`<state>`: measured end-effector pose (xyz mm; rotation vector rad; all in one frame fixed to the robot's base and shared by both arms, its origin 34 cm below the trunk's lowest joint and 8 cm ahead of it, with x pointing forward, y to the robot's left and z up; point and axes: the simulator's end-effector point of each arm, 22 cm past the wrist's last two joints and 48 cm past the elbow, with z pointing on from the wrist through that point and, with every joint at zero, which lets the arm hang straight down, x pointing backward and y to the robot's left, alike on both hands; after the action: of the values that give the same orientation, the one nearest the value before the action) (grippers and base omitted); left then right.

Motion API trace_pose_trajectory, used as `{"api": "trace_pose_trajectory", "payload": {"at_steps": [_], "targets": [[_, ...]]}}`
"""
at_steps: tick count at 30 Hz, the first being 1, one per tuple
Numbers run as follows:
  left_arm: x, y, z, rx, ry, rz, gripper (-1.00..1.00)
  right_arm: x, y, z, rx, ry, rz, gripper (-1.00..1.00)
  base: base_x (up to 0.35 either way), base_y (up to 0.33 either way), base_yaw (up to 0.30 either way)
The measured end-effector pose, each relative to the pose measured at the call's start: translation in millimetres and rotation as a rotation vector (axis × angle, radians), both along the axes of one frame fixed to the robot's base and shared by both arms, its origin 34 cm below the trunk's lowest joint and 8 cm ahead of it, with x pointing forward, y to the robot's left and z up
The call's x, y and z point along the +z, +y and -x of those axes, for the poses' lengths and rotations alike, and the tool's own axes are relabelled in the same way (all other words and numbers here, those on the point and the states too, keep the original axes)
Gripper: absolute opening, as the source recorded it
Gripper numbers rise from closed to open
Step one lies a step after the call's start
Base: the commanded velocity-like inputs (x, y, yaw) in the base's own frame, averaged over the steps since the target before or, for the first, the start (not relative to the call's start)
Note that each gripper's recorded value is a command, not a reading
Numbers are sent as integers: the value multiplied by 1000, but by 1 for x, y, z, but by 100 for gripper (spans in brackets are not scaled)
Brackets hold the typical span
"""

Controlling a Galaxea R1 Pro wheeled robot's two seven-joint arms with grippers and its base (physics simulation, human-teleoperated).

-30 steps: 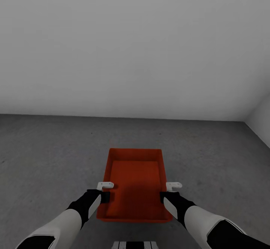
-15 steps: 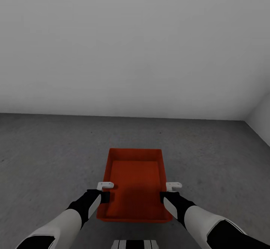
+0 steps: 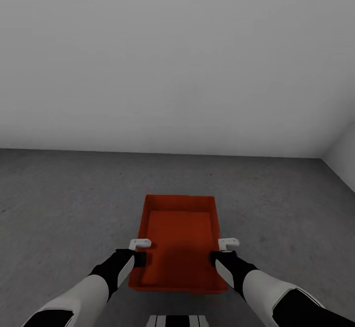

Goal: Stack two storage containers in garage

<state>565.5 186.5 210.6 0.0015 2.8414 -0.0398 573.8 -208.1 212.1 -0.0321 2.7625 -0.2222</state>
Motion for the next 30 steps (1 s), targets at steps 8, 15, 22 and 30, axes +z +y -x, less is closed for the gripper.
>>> {"api": "trace_pose_trajectory", "payload": {"at_steps": [8,15,22,30], "targets": [[1,4,-1,16,2,0,100,0,2,0,4,1,-3,100,0,0,0],[1,3,-1,19,2,3,100,0,2,0,5,0,-3,100,0,0,0],[1,3,-1,18,1,3,100,0,2,0,5,-1,-2,100,0,0,0],[1,2,-1,18,1,3,100,0,1,0,4,-1,-2,100,0,0,0]]}}
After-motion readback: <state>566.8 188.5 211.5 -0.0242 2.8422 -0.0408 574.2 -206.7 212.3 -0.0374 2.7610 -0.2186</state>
